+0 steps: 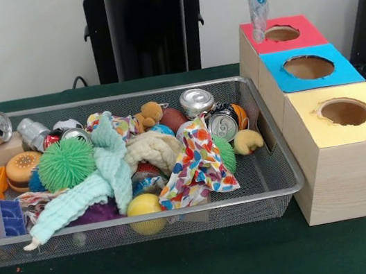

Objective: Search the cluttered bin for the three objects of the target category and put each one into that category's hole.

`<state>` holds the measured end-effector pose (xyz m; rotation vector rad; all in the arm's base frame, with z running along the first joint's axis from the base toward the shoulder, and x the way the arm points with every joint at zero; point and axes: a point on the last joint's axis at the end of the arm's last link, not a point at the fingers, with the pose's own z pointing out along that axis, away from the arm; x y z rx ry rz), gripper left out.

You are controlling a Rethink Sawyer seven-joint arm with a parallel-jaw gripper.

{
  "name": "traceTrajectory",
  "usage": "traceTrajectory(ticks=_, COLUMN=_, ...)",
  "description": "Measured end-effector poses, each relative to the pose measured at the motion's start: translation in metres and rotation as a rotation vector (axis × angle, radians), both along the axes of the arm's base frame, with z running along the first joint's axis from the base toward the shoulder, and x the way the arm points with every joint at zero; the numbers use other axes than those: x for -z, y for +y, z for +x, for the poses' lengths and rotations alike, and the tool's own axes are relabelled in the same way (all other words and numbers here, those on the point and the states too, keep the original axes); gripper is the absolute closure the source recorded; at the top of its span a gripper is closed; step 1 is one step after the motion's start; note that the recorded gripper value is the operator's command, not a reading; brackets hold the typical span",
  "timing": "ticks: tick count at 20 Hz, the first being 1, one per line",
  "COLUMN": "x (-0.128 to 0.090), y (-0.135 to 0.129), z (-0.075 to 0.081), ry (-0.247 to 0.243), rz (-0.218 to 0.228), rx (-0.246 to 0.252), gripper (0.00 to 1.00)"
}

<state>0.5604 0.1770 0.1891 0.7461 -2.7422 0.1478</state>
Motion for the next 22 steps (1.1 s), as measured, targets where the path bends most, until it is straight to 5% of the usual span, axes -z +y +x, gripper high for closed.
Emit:
traceTrajectory(ticks=8, x=0.038, y=0.031, z=-0.003, ry=0.036, rz=-0.016, rx=0.056, gripper=1.0)
traceTrajectory(ticks=22, x=0.045, y=0.05, z=0.002, ry=0.015, rz=-0.043, rx=0.107, gripper=1.0)
